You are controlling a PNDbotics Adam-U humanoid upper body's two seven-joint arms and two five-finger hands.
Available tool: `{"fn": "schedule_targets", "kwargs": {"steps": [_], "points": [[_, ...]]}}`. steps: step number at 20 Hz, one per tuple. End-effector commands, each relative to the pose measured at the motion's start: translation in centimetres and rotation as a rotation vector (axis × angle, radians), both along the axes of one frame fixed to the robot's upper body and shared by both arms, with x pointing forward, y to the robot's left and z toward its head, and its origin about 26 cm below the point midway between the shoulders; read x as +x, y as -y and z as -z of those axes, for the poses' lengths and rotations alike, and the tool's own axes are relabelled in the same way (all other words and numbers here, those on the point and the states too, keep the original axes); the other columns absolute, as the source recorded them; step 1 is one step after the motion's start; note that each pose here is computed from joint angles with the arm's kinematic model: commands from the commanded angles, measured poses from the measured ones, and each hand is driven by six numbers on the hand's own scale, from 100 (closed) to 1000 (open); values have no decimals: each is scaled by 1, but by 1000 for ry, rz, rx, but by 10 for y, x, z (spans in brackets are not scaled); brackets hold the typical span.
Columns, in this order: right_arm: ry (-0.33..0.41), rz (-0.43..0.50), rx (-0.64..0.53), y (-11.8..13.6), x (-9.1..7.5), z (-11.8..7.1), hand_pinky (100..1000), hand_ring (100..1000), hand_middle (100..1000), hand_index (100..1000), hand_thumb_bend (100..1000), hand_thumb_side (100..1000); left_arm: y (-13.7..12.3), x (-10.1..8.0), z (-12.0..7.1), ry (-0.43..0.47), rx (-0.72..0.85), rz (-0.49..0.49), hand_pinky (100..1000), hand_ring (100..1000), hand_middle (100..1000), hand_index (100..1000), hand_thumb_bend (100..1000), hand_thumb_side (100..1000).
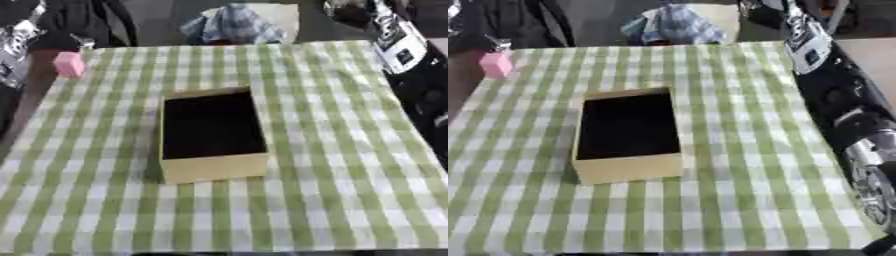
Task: Pick up objects on the table and place them in the box.
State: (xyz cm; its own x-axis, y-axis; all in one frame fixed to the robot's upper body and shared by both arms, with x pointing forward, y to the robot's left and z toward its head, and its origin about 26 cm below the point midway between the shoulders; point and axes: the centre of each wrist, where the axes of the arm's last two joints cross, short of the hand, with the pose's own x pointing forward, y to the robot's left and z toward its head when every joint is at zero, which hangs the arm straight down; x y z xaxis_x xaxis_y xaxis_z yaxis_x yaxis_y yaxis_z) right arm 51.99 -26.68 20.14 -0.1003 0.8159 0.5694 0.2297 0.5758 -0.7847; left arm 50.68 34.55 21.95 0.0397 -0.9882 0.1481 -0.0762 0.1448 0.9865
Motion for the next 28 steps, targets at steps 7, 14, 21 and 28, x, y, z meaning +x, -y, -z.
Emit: {"fn": "schedule_targets", "kwargs": {"steps": [7,14,21,28], "points": [[35,21,-17,13,0,-17,754,886,891,932,418,602,-32,-8,-27,-14,167,-89,856,900,903,929,792,255],[57,4,-26,15,-1,-25,755,886,891,933,418,602,-50,-14,-27,-2,184,-130,845,868,877,917,748,204],[94,-33,-45,18,-4,-39,757,884,887,934,416,599,-62,-19,-31,39,185,-158,842,861,864,910,730,199],[119,-62,-54,21,-7,-46,755,882,886,935,416,598,-70,-23,-39,91,179,-175,838,847,845,895,695,180]]}}
